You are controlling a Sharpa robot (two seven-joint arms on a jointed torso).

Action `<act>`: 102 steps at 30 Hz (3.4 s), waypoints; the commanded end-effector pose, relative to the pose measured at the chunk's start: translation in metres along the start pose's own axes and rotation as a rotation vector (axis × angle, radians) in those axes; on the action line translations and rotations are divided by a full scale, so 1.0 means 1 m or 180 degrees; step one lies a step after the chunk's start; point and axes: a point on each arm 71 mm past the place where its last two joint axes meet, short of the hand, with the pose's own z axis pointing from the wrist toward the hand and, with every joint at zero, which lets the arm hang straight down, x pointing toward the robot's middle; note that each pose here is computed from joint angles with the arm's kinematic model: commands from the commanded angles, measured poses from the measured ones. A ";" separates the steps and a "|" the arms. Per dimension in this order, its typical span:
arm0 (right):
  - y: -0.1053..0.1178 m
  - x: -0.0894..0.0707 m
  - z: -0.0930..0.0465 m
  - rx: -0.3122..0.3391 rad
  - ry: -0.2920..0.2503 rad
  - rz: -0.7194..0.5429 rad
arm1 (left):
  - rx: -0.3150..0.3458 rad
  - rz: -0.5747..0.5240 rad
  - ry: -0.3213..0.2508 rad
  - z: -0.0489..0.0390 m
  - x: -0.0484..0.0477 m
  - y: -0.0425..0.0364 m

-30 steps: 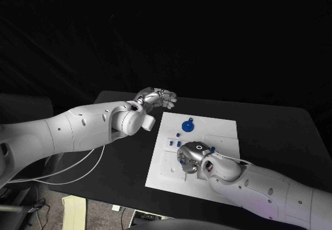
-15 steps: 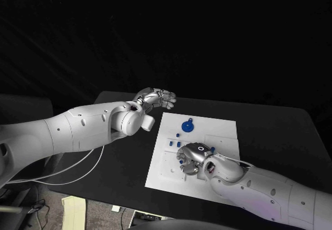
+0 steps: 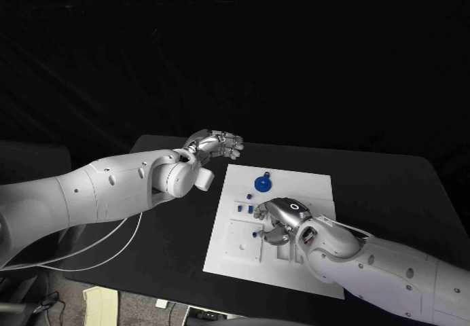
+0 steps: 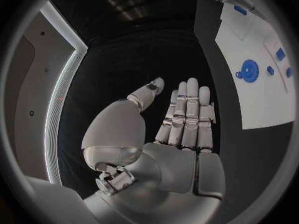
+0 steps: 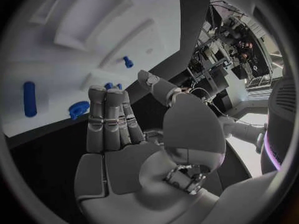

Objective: Assemble the parts on the task board

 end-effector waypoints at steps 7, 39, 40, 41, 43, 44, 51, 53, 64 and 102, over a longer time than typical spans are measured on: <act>-0.019 -0.052 -0.011 0.0078 -0.0098 -0.0013 | 0.0023 -0.0017 0.0005 0.0000 -0.0018 -0.0013; -0.080 -0.064 -0.016 0.0607 0.0533 -0.0641 | 0.0023 -0.0007 -0.0019 0.0014 -0.0052 -0.0005; -0.081 -0.063 -0.016 0.0609 0.0549 -0.0651 | 0.0023 -0.0008 -0.0018 0.0014 -0.0052 -0.0005; -0.081 -0.061 -0.016 0.0610 0.0563 -0.0656 | 0.0022 -0.0007 -0.0021 0.0013 -0.0055 -0.0005; -0.081 -0.058 -0.016 0.0609 0.0581 -0.0672 | 0.0021 -0.0006 -0.0025 0.0012 -0.0060 -0.0004; -0.081 -0.056 -0.016 0.0609 0.0588 -0.0669 | 0.0022 -0.0006 -0.0026 0.0012 -0.0061 -0.0004; -0.078 -0.050 -0.014 0.0587 0.0592 -0.0650 | 0.0024 -0.0006 -0.0024 0.0013 -0.0060 -0.0005; -0.079 -0.049 -0.014 0.0592 0.0594 -0.0651 | 0.0023 -0.0006 -0.0025 0.0014 -0.0060 -0.0004; -0.081 -0.044 -0.013 0.0601 0.0605 -0.0667 | 0.0022 -0.0006 -0.0025 0.0013 -0.0064 -0.0003; -0.080 -0.040 -0.013 0.0588 0.0333 -0.0599 | 0.0016 -0.0005 -0.0028 0.0013 -0.0074 -0.0001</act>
